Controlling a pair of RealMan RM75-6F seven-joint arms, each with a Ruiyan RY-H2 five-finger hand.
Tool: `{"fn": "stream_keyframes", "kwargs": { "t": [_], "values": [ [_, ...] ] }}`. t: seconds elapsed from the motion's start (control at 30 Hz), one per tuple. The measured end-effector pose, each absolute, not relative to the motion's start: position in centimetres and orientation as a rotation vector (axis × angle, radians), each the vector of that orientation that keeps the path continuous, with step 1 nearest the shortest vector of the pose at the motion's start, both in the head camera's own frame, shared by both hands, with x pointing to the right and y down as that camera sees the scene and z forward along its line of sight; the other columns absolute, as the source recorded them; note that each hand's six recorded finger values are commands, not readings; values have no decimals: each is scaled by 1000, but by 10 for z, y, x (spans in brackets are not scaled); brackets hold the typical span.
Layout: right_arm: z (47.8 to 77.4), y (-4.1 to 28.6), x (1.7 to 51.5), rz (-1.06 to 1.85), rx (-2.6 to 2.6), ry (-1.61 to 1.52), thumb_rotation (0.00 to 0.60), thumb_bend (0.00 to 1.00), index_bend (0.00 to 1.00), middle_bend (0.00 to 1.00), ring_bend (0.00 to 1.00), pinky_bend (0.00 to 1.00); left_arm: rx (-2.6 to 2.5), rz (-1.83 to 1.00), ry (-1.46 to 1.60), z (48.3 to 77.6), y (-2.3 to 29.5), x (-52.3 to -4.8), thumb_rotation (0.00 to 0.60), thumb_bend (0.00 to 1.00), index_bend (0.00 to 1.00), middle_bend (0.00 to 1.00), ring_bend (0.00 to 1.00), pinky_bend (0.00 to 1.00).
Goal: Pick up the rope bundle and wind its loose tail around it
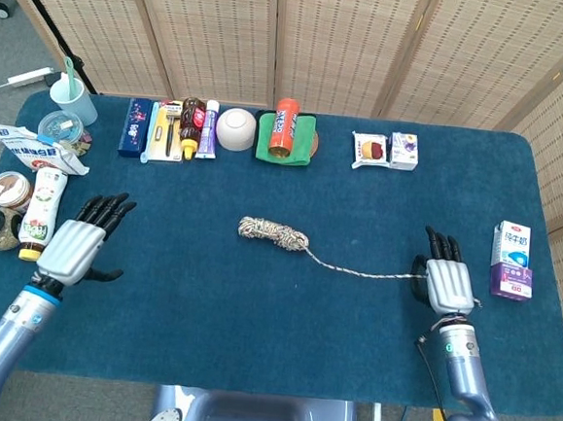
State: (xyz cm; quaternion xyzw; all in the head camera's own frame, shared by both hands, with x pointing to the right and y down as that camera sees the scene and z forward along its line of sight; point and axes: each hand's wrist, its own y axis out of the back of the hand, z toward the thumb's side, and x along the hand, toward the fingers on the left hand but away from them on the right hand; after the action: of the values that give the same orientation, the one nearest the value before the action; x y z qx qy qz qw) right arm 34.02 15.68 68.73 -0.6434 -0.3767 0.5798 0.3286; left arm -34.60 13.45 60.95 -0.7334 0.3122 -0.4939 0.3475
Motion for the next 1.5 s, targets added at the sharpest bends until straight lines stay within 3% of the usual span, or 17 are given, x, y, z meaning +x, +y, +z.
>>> {"fn": "stream_keyframes", "kwargs": {
  "t": [0.57, 0.87, 1.23, 1.5],
  "values": [
    [670, 159, 334, 1465, -1706, -1008, 600, 489, 656, 0, 0, 0, -1999, -1154, 612, 677, 86, -226, 600, 52, 0, 0, 0, 0],
    [664, 157, 334, 1450, -1699, -1020, 600, 490, 664, 0, 0, 0, -1994, -1140, 517, 706, 63, -178, 600, 66, 0, 0, 0, 0],
    [654, 155, 333, 1424, -1690, -1038, 600, 510, 672, 0, 0, 0, -1979, -1169, 463, 736, 56, -143, 600, 71, 0, 0, 0, 0],
    [653, 157, 331, 1417, -1694, -1033, 600, 510, 672, 0, 0, 0, -1968, -1185, 447, 752, 56, -123, 600, 110, 0, 0, 0, 119]
  ]
}}
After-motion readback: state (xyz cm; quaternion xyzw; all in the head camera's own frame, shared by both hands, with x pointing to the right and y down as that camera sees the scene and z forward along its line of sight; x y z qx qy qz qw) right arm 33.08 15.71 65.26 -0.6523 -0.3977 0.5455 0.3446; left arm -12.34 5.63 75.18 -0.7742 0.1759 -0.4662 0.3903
